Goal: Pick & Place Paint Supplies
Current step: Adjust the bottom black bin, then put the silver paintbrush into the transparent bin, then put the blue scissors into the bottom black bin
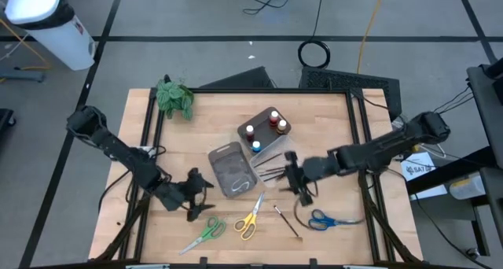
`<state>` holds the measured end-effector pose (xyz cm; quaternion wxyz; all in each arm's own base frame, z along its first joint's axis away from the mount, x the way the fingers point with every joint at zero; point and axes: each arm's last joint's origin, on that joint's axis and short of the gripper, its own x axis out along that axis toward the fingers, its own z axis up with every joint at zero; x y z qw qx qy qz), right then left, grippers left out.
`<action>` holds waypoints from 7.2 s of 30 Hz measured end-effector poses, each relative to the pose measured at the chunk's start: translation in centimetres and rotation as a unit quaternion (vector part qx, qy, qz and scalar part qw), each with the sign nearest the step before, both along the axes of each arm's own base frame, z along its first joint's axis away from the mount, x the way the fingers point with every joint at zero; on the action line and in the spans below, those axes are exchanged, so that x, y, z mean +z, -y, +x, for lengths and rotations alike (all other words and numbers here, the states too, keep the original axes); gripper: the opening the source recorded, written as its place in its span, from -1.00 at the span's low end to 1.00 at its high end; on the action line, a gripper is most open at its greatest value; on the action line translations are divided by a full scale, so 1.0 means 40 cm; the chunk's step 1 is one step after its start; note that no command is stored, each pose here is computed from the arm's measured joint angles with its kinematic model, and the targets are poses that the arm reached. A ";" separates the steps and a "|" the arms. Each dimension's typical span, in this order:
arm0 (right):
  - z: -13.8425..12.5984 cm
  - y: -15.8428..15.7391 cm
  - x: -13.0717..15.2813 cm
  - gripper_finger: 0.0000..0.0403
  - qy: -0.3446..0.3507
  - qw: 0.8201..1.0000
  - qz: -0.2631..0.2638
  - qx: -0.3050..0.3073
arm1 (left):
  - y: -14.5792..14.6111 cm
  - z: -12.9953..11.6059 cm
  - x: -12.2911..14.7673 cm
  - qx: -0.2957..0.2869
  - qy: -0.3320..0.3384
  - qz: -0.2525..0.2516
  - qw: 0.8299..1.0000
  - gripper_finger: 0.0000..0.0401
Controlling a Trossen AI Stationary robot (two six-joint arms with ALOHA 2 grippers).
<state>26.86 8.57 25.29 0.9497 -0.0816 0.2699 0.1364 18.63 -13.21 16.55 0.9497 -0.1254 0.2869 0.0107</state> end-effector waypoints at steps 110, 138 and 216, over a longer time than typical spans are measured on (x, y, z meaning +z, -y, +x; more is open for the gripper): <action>0.021 0.155 -0.146 -0.72 -0.084 0.972 -0.118 -0.187 | -0.098 0.081 -0.013 0.148 0.023 -0.061 0.987 0.82; -0.307 -0.270 -0.134 -0.93 -0.220 0.970 0.089 -0.048 | -0.098 0.081 -0.013 0.150 0.023 -0.065 0.986 0.82; -0.345 -0.241 -0.275 -1.00 -0.336 0.930 0.022 -0.146 | 0.195 0.375 0.173 -0.019 0.113 0.118 0.986 0.82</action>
